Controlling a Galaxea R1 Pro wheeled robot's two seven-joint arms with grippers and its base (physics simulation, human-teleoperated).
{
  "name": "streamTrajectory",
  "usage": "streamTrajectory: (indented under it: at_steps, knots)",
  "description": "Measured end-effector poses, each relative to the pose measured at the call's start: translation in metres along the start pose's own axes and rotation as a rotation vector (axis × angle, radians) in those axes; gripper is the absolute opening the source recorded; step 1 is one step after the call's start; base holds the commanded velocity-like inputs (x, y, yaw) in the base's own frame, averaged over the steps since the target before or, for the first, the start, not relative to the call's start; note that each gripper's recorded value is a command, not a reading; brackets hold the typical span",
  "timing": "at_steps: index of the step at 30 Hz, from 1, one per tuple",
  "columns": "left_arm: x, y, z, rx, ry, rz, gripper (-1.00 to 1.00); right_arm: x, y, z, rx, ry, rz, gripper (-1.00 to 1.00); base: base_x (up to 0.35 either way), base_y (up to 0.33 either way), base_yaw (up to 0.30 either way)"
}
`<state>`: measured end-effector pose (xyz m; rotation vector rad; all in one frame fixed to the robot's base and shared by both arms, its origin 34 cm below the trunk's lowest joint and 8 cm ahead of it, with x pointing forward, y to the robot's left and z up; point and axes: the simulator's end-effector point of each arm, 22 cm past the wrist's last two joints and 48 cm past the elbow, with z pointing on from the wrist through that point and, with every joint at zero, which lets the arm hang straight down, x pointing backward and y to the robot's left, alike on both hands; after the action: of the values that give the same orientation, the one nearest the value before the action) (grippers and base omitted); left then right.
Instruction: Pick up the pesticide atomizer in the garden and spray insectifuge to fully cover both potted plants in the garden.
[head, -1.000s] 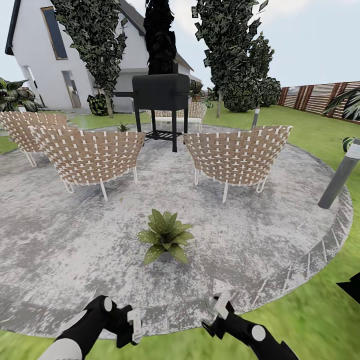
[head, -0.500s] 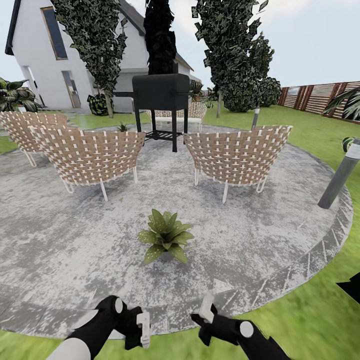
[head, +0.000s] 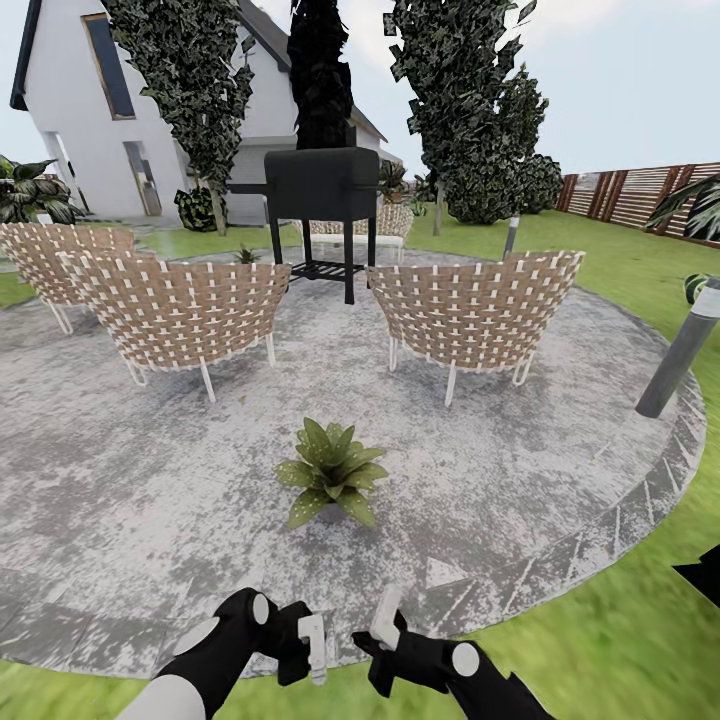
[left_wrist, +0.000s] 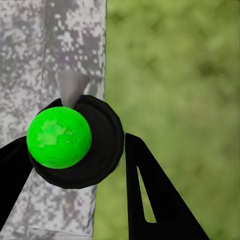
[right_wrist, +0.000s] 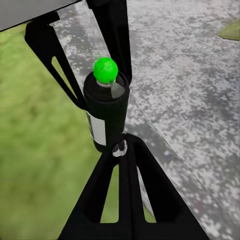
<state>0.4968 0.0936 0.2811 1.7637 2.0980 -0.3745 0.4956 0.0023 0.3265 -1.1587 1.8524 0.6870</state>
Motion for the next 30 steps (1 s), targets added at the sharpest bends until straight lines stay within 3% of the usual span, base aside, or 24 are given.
streamTrajectory:
  at_steps: [7,12,20,24,30]
  knots:
    - [-0.004,-0.003,0.001,0.012,-0.010,0.005,-1.00,-0.001,0.001,0.001,-0.002,-0.002,-0.001,-1.00,0.000,0.000,0.000]
    - [-0.020,-0.007,0.003,0.020,-0.057,0.040,-1.00,-0.001,0.001,0.001,-0.002,-0.001,-0.001,-1.00,0.000,0.000,0.000]
    - [-0.031,-0.013,0.006,0.032,-0.075,0.044,-1.00,-0.001,0.001,0.001,-0.002,-0.001,-0.001,-1.00,0.000,0.000,0.000]
    - [-0.034,-0.025,0.005,0.091,-0.080,0.052,-1.00,-0.001,0.001,0.001,-0.002,-0.001,-0.001,-1.00,0.000,0.000,0.000]
    - [-0.040,-0.028,0.005,0.101,-0.094,0.061,-1.00,-0.001,0.001,0.001,-0.002,-0.001,-0.001,-1.00,0.000,0.000,0.000]
